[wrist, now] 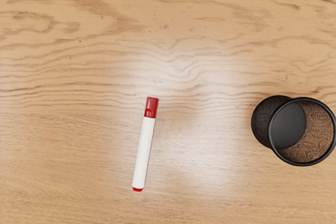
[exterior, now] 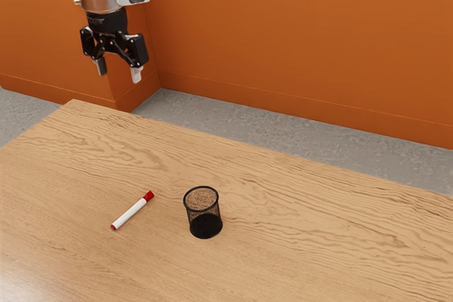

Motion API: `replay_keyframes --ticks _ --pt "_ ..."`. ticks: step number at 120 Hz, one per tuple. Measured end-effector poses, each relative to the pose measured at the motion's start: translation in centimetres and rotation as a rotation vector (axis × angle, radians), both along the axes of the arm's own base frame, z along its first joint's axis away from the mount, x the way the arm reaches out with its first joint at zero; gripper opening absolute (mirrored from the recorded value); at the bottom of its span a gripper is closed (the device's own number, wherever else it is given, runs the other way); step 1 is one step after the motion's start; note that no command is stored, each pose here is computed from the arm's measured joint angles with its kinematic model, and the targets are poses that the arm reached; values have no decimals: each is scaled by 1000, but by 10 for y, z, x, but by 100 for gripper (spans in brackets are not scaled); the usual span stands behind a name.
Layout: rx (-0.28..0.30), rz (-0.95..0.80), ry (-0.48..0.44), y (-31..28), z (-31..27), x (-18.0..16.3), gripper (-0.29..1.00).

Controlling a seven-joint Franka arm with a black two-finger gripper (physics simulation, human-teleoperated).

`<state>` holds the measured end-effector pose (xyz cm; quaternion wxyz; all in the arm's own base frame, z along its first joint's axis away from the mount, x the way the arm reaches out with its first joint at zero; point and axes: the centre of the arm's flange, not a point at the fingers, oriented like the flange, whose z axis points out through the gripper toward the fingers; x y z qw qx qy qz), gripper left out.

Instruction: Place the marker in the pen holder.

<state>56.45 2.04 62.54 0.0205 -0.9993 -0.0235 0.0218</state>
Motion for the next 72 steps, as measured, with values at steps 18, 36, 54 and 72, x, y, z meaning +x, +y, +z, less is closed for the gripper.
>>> replay_keyframes --ticks 18,36,54,72 --pt "-3 0 -25 4 17 -4 70" --pt "17 14 21 18 -13 4 70" --pt "22 15 104 30 -84 1 70" --pt "27 21 132 45 -142 10 70"
